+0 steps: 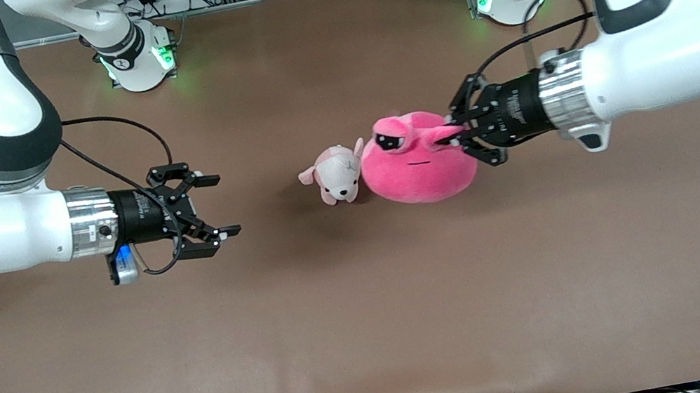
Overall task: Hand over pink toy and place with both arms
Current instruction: 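Lift the pink plush with the left gripper toward the right gripper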
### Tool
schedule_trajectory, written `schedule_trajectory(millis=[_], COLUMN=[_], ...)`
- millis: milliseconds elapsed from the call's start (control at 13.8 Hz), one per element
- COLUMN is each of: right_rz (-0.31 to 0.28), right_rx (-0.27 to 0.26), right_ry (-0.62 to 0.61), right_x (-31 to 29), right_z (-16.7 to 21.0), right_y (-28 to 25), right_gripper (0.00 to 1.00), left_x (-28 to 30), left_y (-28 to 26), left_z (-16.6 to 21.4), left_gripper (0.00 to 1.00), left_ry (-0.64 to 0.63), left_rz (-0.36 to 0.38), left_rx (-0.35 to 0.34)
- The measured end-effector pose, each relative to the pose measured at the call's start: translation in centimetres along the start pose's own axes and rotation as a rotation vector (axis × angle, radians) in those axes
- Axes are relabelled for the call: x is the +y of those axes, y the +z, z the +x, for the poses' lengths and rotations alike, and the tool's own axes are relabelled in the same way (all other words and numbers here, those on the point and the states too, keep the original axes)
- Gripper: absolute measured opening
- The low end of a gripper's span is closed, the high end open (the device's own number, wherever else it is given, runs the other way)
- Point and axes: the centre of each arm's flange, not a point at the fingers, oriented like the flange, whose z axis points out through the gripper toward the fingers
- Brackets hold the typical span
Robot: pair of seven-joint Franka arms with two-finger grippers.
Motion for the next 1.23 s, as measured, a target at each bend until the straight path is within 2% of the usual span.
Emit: schedule_trajectory(millis=[145,363,798,1089,1234], right_rz=[-0.034,-0.063,-0.042,-0.005,0.027], right_rx=[-0.051,-0.06,-0.07,-0.06,-0.038], right_ry=[0.019,0.011,0.004,-0.008,-0.021], right_x=[0.3,0.5,0.3,0.0,-0.3], right_z=[-1.2,-3.0,-3.6,-4.5,-5.0], right_y=[2.3,5.3,5.2,5.9,6.3], right_gripper=[1.0,1.0,1.0,1.0,1.0], left_x=[-0.5,-1.1,-0.9,-1.5,-1.7], left_y=[1.8,4.8,9.6,11.5,11.8], left_z=[-1.6,-3.8,-5.6,-6.5,-6.7], left_gripper=[0.11,0.11,0.11,0.11,0.11], left_ry=[-0.026,-0.072,-0.118,-0.122,-0.134], left_rz=[-0.012,-0.039,-0.061,-0.067,-0.066], left_rx=[-0.028,-0.063,-0.094,-0.103,-0.105])
